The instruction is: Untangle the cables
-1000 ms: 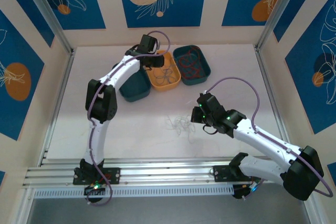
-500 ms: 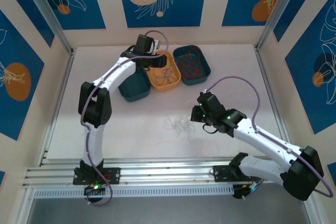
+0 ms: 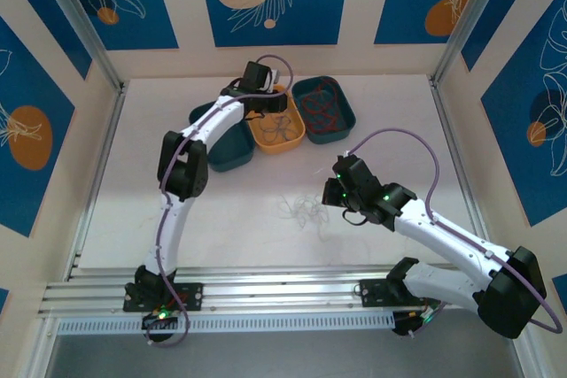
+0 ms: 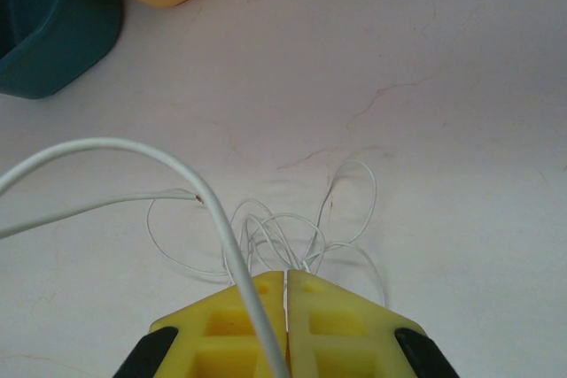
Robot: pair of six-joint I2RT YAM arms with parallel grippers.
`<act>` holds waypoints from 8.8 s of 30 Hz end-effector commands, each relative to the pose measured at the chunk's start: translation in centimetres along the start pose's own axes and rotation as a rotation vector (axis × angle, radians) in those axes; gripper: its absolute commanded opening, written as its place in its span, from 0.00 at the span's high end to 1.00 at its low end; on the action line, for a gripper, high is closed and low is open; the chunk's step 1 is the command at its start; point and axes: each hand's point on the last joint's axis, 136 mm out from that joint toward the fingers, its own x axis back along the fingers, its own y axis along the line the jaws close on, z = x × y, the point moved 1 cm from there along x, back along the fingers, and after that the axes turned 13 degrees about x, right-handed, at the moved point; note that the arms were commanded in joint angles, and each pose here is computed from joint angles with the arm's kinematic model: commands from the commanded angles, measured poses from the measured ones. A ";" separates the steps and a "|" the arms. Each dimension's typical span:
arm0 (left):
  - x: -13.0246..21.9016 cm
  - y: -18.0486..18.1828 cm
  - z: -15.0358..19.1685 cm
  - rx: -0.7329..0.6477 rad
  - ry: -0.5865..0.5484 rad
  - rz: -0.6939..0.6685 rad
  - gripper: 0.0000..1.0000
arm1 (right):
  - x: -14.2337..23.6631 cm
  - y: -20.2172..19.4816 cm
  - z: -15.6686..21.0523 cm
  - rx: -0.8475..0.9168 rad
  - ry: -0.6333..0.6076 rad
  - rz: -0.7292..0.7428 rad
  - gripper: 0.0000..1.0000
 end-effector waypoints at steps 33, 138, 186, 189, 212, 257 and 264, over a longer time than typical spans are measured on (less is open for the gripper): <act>-2.8 2.2 5.7 -0.047 0.225 -0.005 0.76 | 0.8 0.0 -0.9 -0.018 -0.014 0.005 0.99; 13.4 -3.7 30.8 -0.281 0.284 0.321 0.51 | -5.2 3.8 1.3 -0.159 0.454 -0.037 0.63; 15.8 1.9 28.4 -0.223 0.135 0.031 1.00 | 5.0 -0.8 -6.3 -0.051 0.073 0.142 1.00; 16.0 3.0 28.4 -0.219 0.136 -0.009 1.00 | 6.4 -1.1 -7.3 -0.031 0.035 0.146 1.00; 16.5 7.2 29.6 -0.153 0.161 -0.138 1.00 | 21.3 1.2 -17.4 0.173 -0.384 0.053 1.00; 32.3 -8.9 14.7 -0.270 -0.292 0.417 0.00 | 17.5 12.7 -19.9 0.325 -0.189 -0.479 1.00; 35.8 -5.3 12.5 -0.215 -0.506 0.254 0.00 | 14.4 15.5 -21.3 0.355 -0.172 -0.543 1.00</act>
